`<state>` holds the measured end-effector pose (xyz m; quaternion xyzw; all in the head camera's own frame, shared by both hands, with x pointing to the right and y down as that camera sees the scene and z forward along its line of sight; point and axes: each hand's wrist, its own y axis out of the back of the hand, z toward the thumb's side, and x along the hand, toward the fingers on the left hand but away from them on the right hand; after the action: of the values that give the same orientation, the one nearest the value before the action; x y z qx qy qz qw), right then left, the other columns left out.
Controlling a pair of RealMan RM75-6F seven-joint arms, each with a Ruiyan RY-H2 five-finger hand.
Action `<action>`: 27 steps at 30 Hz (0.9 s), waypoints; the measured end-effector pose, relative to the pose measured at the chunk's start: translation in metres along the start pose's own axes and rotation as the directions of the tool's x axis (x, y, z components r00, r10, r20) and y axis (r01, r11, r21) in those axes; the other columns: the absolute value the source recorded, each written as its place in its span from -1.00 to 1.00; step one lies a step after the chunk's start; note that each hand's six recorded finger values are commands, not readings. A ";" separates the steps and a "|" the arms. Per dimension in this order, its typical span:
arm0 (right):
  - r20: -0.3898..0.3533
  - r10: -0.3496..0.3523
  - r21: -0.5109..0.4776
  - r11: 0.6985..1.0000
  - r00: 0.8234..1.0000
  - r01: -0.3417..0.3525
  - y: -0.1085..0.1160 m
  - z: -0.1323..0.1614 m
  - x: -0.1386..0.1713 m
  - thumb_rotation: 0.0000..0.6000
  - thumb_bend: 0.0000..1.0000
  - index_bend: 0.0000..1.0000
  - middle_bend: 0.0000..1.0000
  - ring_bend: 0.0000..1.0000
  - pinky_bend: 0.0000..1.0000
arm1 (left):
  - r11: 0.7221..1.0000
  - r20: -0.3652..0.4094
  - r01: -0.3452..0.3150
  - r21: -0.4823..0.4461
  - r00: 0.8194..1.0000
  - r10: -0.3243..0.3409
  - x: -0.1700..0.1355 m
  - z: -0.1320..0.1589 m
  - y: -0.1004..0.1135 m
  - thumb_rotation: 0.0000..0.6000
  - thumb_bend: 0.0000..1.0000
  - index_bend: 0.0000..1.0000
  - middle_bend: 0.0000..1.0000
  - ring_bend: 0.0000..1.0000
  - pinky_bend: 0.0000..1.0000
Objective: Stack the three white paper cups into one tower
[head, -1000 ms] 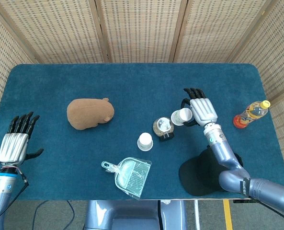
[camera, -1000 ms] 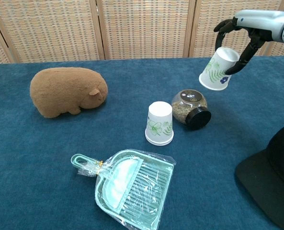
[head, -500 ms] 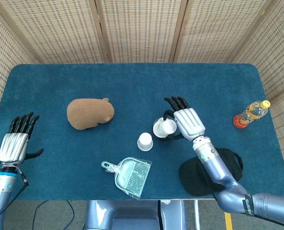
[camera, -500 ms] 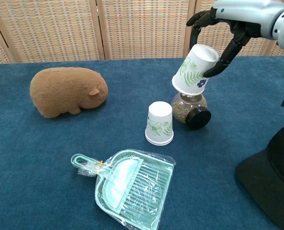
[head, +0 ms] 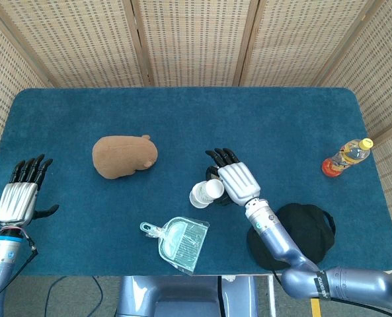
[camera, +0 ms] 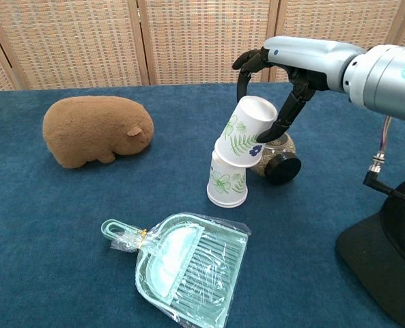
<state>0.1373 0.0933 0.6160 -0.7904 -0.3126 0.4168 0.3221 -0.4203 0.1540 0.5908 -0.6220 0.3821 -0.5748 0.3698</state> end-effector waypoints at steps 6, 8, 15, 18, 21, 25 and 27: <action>0.002 0.009 -0.003 1.000 1.000 -0.009 -0.006 0.002 -0.006 1.00 -0.53 -0.02 -0.69 -1.00 -1.00 | 1.000 -0.005 0.004 -0.004 1.000 -0.004 0.000 -0.002 0.000 1.00 -0.64 -0.90 -1.00 -1.00 -1.00; 0.004 0.007 0.004 1.000 1.000 -0.007 -0.006 0.002 -0.009 1.00 -0.53 -0.03 -0.69 -1.00 -1.00 | 1.000 -0.009 0.006 -0.006 1.000 -0.006 0.001 -0.003 0.000 1.00 -0.64 -0.90 -1.00 -1.00 -1.00; 0.019 0.000 0.036 0.999 1.000 0.000 -0.009 0.001 -0.022 1.00 -0.71 -0.19 -0.77 -1.00 -1.00 | 1.000 -0.009 0.011 -0.008 1.000 -0.011 0.002 -0.004 -0.001 1.00 -0.64 -0.90 -1.00 -1.00 -1.00; 0.027 0.008 0.049 0.999 1.000 -0.010 -0.014 0.000 -0.025 1.00 -0.82 -0.35 -0.87 -1.00 -1.00 | 1.000 -0.010 0.018 -0.006 1.000 -0.018 0.002 -0.004 -0.003 1.00 -0.64 -0.90 -1.00 -1.00 -1.00; 0.037 0.022 0.053 0.998 0.999 -0.024 -0.018 -0.002 -0.024 1.00 -0.83 -0.39 -0.89 -1.00 -1.00 | 1.000 -0.014 0.022 -0.005 1.000 -0.023 0.003 -0.005 -0.004 1.00 -0.64 -0.90 -1.00 -1.00 -1.00; 0.054 0.032 0.055 0.998 0.998 -0.035 -0.021 -0.008 -0.020 1.00 -0.84 -0.39 -0.89 -1.00 -1.00 | 1.000 -0.017 0.023 -0.008 1.000 -0.023 0.003 -0.005 -0.004 1.00 -0.64 -0.90 -1.00 -1.00 -1.00; 0.060 0.031 0.053 0.998 0.998 -0.034 -0.021 -0.011 -0.018 1.00 -0.84 -0.39 -0.89 -1.00 -1.00 | 1.000 -0.015 0.022 -0.008 1.000 -0.022 0.003 -0.005 -0.004 1.00 -0.64 -0.90 -1.00 -1.00 -1.00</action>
<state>0.1345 0.0894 0.6451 -0.7737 -0.2979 0.4535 0.3270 -0.4248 0.1525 0.5958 -0.6232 0.3802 -0.5820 0.3582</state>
